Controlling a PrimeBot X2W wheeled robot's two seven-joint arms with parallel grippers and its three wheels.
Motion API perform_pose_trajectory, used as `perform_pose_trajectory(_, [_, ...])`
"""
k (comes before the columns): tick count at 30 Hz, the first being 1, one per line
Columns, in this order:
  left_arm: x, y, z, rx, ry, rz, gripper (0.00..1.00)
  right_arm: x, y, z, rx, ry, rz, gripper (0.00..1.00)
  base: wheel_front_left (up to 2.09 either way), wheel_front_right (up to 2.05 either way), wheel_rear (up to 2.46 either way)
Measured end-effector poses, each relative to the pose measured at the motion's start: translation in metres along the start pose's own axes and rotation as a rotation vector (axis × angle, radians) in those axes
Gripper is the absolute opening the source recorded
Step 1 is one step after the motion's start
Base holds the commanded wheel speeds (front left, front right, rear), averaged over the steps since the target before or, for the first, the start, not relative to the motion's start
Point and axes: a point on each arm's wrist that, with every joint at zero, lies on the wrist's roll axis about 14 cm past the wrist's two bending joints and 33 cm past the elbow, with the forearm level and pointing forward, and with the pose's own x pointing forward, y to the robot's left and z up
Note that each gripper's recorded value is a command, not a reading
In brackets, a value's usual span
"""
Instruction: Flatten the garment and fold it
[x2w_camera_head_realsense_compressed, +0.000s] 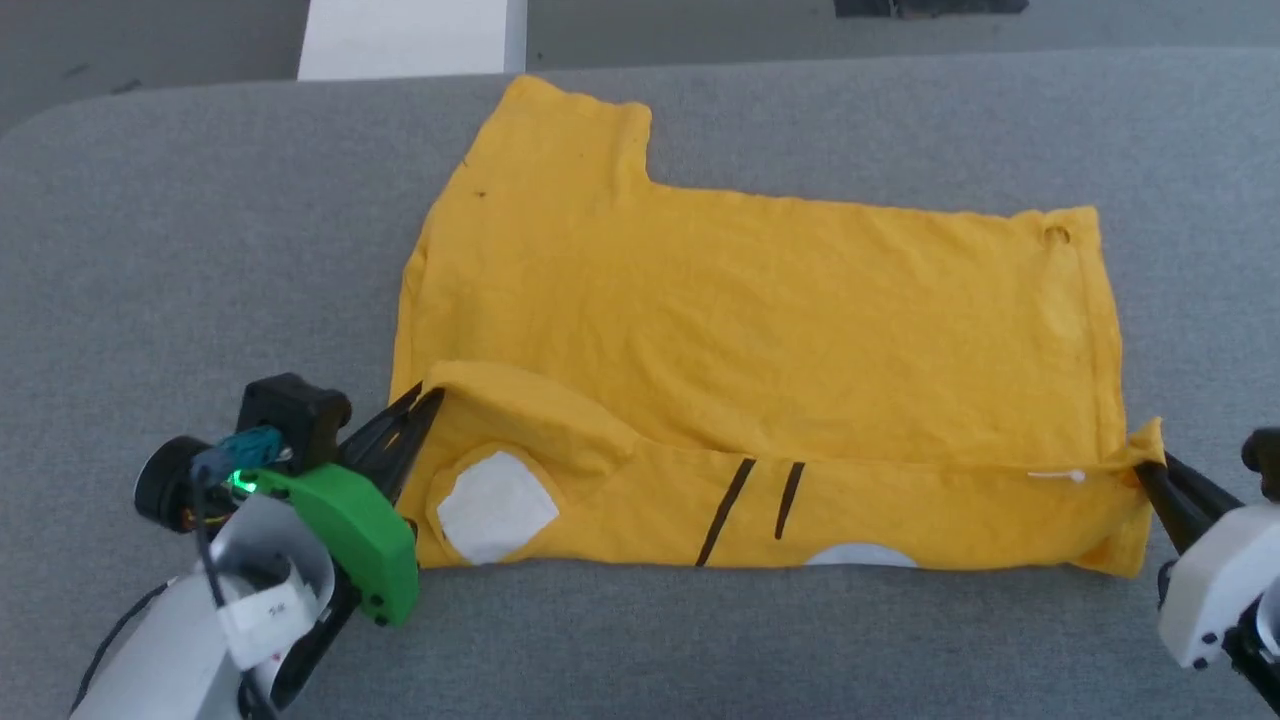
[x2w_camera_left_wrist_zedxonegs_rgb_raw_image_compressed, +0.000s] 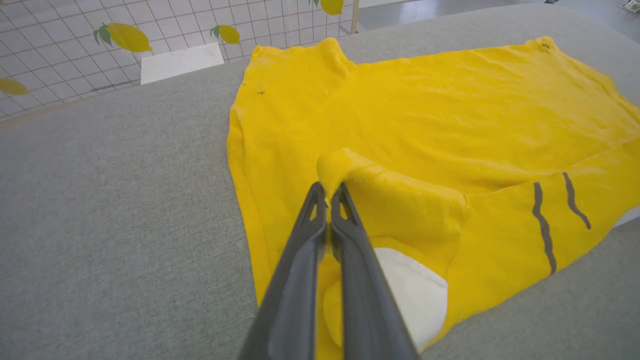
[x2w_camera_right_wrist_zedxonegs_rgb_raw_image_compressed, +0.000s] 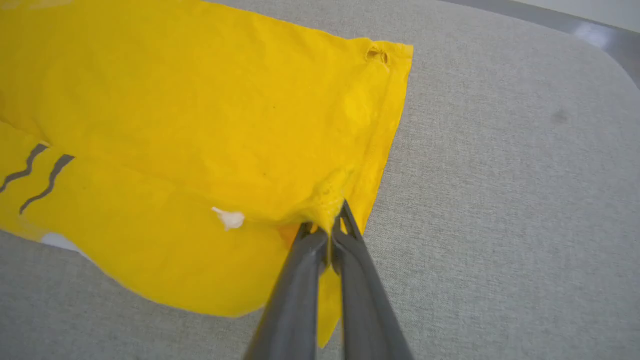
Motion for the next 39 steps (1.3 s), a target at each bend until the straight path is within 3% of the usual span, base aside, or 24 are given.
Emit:
perform_pose_trajectory(9, [0.034, 0.024, -0.072, -0.039, 0.179, 0.049, 0.0, 0.036, 0.009, -0.027, -0.007, 0.095, 0.035, 0.0, 0.0, 0.0, 0.0])
perform_pose_trajectory(10, [0.035, 0.028, -0.075, -0.039, 0.181, 0.06, 0.11, 0.038, 0.009, -0.029, -0.003, 0.1, 0.035, 0.0, 0.0, 0.0, 0.0])
perform_pose_trajectory(11, [0.036, 0.03, -0.076, -0.046, 0.178, 0.07, 0.38, 0.039, 0.009, -0.032, 0.005, 0.104, 0.032, 0.29, 0.0, 0.0, 0.0])
perform_pose_trajectory(12, [0.037, 0.031, -0.076, -0.054, 0.174, 0.076, 0.48, 0.04, 0.01, -0.033, 0.011, 0.104, 0.031, 0.64, 0.0, 0.0, 0.0])
perform_pose_trajectory(13, [0.038, 0.031, -0.076, -0.064, 0.17, 0.08, 0.68, 0.04, 0.01, -0.034, 0.013, 0.108, 0.032, 0.87, 0.0, 0.0, 0.0])
perform_pose_trajectory(14, [0.038, 0.031, -0.075, -0.085, 0.157, 0.086, 0.87, 0.04, 0.01, -0.036, 0.016, 0.112, 0.032, 1.0, 0.0, 0.0, 0.0])
perform_pose_trajectory(15, [0.039, 0.031, -0.073, -0.108, 0.139, 0.092, 0.99, 0.04, 0.01, -0.037, 0.019, 0.113, 0.03, 1.0, 0.0, 0.0, 0.0])
perform_pose_trajectory(16, [0.039, 0.032, -0.071, -0.122, 0.129, 0.097, 1.0, 0.039, 0.01, -0.037, 0.021, 0.112, 0.029, 1.0, 0.0, 0.0, 0.0])
perform_pose_trajectory(28, [-0.001, 0.039, -0.006, -0.272, -0.179, 0.193, 1.0, 0.0, 0.004, -0.011, 0.083, 0.006, 0.004, 1.0, 0.0, 0.0, 0.0])
perform_pose_trajectory(33, [-0.035, 0.035, 0.012, -0.278, -0.283, 0.246, 1.0, -0.028, -0.003, -0.014, 0.128, -0.004, -0.037, 1.0, 0.0, 0.0, 0.0])
perform_pose_trajectory(39, [-0.079, 0.034, 0.036, -0.247, -0.463, 0.345, 1.0, -0.055, -0.013, 0.003, 0.184, -0.155, -0.128, 1.0, 0.0, 0.0, 0.0])
